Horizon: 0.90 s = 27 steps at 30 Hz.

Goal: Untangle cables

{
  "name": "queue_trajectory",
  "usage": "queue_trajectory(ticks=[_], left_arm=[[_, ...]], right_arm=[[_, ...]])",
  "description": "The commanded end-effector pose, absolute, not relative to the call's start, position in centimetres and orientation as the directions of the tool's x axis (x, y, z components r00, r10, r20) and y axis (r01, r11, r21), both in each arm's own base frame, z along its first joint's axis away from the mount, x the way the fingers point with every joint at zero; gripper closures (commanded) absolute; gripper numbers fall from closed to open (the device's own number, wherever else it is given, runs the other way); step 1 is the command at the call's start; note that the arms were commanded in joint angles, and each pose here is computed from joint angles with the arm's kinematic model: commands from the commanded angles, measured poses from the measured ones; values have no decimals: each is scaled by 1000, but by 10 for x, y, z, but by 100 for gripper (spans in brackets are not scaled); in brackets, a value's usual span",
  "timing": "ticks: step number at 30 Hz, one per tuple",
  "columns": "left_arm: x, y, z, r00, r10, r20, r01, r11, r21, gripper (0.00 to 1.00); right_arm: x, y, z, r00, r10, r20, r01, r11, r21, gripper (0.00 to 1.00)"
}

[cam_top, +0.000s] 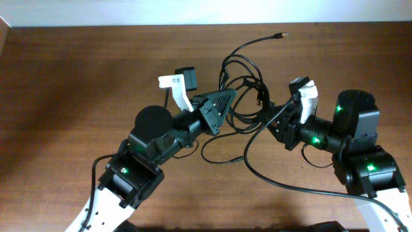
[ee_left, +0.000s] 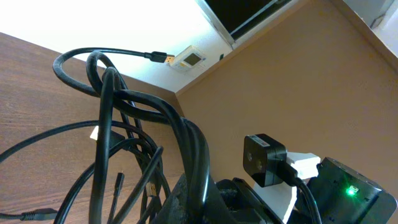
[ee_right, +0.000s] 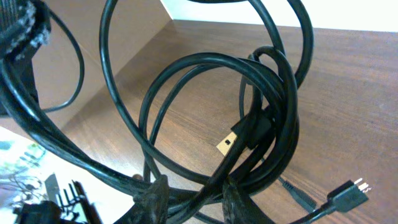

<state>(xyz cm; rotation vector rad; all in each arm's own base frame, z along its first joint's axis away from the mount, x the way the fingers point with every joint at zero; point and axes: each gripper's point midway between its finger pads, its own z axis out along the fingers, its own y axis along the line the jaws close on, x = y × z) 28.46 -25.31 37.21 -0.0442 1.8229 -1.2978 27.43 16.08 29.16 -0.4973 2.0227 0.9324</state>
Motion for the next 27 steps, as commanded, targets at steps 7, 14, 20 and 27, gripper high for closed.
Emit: queue_trajectory(ticks=[7, 14, 20, 27], left_arm=[[281, -255, 382, -606, -474, -639, 465, 440, -768, 100], [284, -252, 379, -598, -486, -638, 445, 460, -768, 100], [301, -233, 366, -552, -550, -627, 336, 541, -771, 100], [316, -203, 341, -503, -686, -525, 96, 560, -823, 100]], right_arm=[[274, 162, 300, -563, -6, -826, -640, 636, 431, 94], [274, 162, 300, -563, -6, -826, -640, 636, 432, 96], [271, 162, 304, -551, -4, -835, -648, 633, 424, 96], [264, 160, 318, -502, 4, -865, -671, 630, 392, 96]])
